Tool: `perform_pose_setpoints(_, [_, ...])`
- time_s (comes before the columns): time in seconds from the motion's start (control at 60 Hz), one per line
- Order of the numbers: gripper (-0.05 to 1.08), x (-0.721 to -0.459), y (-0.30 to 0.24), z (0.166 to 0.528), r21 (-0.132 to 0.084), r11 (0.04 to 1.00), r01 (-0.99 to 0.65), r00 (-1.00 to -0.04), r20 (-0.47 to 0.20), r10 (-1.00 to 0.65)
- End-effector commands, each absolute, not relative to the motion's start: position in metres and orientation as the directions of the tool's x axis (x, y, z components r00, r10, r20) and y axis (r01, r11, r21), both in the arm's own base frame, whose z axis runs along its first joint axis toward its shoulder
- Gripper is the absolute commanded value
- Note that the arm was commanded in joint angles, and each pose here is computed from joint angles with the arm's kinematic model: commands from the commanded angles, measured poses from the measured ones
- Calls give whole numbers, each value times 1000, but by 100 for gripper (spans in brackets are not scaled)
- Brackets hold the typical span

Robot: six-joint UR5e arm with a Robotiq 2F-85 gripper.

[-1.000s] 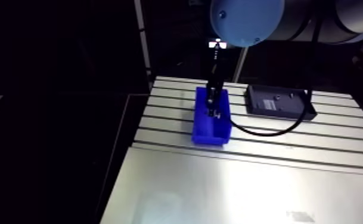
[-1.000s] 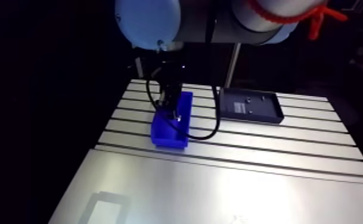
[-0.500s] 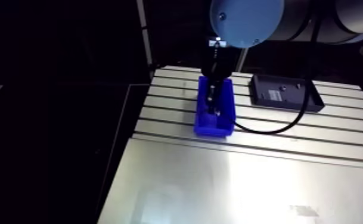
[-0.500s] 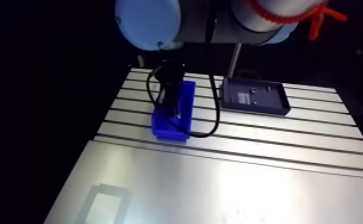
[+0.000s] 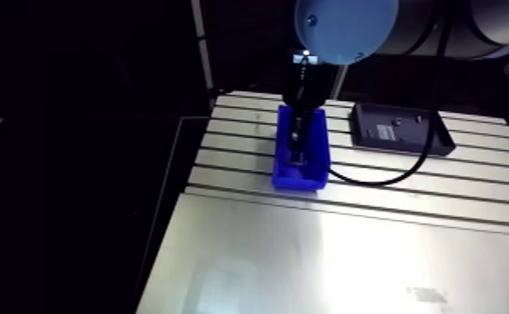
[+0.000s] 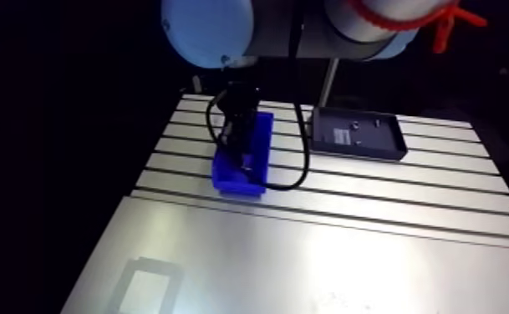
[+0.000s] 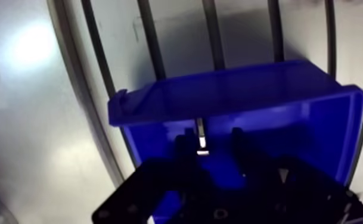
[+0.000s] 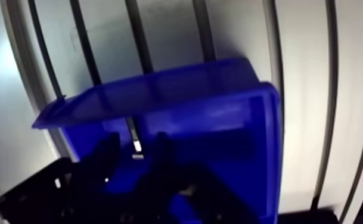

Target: Pick up the M10 bolt from the tray and put it into the blue bin.

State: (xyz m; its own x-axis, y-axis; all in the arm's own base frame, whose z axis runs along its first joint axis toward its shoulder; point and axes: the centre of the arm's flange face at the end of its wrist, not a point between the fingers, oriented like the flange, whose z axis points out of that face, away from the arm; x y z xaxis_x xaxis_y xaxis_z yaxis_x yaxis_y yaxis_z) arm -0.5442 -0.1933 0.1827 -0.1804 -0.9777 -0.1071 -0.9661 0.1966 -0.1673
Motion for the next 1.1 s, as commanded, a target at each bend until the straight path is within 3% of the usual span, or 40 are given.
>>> perform_pose_setpoints(0.017, [1,-545,-193,202,-141,193,-971,-181,-97,-979])
perform_pose_setpoints(0.083, [1,-545,-194,213,-129,192,-973,-181,-93,-979])
perform_pose_setpoints(0.3, [1,-541,-195,244,-119,190,-974,-180,-89,-980])
perform_pose_setpoints(0.433, [1,-541,-191,274,-89,195,-977,-189,-77,-979])
perform_pose_setpoints(0.6, [1,-539,-188,300,-89,216,-972,-209,-78,-975])
perform_pose_setpoints(0.817, [1,-542,-188,348,-69,401,-914,-394,-95,-914])
perform_pose_setpoints(0.983, [1,-549,-182,378,-29,547,-837,-544,-82,-835])
perform_pose_setpoints(1.017, [1,-554,-172,388,-12,621,-783,-619,-74,-782])
perform_pose_setpoints(1.1, [1,-560,-158,401,4,735,-678,-733,-66,-677])
